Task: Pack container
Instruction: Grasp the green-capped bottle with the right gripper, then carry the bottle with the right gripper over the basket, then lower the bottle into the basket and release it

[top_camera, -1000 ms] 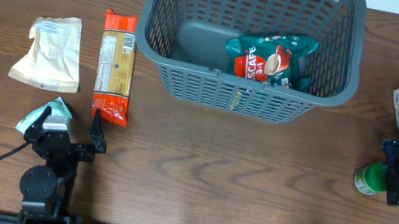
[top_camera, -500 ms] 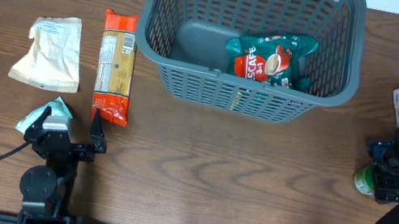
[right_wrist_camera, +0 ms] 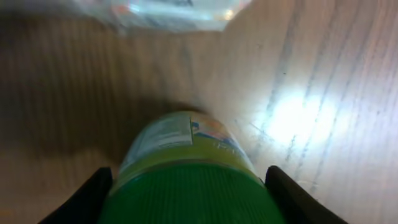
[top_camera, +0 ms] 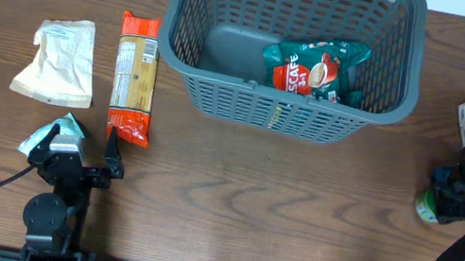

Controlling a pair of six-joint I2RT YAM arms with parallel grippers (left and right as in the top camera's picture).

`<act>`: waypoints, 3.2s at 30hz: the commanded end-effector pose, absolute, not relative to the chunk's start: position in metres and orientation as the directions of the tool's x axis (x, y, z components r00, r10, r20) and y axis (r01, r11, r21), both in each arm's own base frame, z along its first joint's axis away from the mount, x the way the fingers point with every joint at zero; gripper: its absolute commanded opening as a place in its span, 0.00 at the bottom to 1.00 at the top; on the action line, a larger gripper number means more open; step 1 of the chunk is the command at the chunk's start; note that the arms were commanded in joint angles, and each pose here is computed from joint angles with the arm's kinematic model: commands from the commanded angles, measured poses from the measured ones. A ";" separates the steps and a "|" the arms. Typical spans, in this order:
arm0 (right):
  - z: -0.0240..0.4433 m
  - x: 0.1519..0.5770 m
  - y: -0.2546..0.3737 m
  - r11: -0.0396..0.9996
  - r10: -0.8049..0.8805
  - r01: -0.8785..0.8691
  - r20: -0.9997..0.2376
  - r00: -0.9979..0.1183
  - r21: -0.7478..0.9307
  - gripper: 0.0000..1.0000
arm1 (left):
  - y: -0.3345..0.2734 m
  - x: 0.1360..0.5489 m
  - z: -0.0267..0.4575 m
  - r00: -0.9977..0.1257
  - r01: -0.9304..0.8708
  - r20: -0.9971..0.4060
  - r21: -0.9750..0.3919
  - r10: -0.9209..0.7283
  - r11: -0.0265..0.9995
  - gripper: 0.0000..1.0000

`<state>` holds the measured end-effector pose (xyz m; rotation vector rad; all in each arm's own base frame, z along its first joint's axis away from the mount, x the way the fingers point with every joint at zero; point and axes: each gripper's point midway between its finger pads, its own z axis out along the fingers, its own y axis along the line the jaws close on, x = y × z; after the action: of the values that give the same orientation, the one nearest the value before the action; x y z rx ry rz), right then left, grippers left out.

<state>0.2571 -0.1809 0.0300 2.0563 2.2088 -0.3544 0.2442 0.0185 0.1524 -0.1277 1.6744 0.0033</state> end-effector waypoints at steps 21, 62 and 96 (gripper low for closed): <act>0.086 0.300 -0.195 0.195 0.925 0.980 -0.338 -0.173 0.031 0.01 | 0.021 0.243 0.136 -0.149 -0.103 -0.984 -0.084 -0.098 0.991 0.99; 0.331 0.441 0.126 0.996 -0.009 -0.074 -0.734 -0.679 0.057 0.01 | 0.021 0.243 0.136 -0.149 -0.103 -0.984 -0.083 -0.098 0.991 0.99; 0.120 0.460 0.148 0.987 -0.160 -0.162 -0.281 -0.946 -0.015 0.01 | 0.021 0.243 0.136 -0.149 -0.103 -0.984 -0.083 -0.098 0.991 0.99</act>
<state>0.4586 0.1450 0.1273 -0.2058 2.8355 0.0218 0.2442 0.0185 0.1524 -0.1274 1.6744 0.0030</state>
